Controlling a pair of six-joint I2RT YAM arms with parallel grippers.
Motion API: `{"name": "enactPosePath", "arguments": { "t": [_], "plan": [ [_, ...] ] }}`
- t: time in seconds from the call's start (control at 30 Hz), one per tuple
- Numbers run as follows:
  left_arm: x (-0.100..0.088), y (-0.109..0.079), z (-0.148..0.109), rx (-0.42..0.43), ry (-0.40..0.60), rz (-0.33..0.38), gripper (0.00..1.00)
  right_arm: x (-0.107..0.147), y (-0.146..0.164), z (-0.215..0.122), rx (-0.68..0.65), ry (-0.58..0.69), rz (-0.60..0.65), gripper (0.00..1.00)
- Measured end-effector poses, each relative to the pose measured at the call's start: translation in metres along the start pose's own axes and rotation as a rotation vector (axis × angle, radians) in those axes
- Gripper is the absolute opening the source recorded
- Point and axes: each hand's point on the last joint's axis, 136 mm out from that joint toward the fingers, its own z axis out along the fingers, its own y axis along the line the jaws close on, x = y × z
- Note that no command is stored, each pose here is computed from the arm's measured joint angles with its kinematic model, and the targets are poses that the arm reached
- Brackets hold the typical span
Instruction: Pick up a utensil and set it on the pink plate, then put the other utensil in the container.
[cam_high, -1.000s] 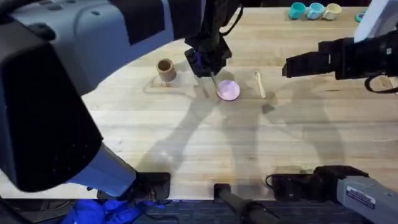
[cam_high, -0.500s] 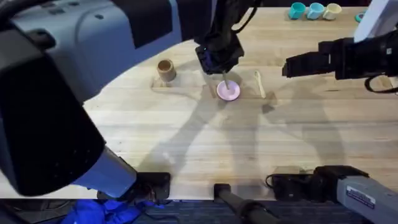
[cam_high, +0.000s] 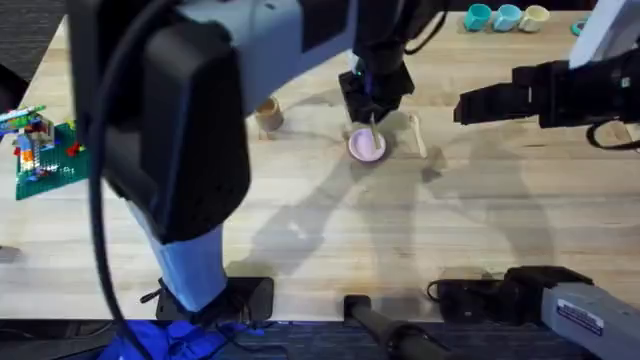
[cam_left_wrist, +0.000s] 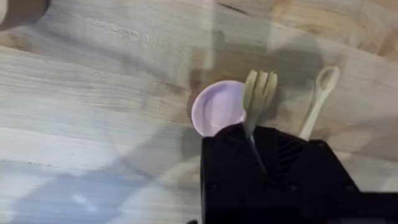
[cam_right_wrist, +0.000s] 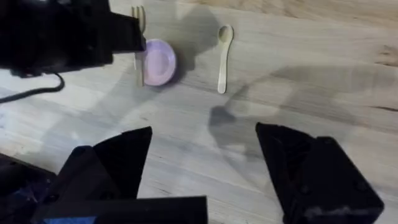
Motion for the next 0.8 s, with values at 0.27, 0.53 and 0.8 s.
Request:
{"name": "enactPosePath", "arguments": {
  "t": [0.27,0.53,0.8],
  "plan": [
    [0.015,0.000,0.021,-0.057,0.035,0.033,0.041,0.000,0.000,0.000,0.000,0.000,0.000,0.993],
    [0.016,0.001,0.028,-0.073,0.043,0.032,0.041,0.000,0.000,0.000,0.000,0.000,0.000,0.993],
    [0.016,0.002,0.030,-0.076,0.045,0.032,0.041,0.000,0.000,0.000,0.000,0.000,0.000,0.993]
  ]
}}
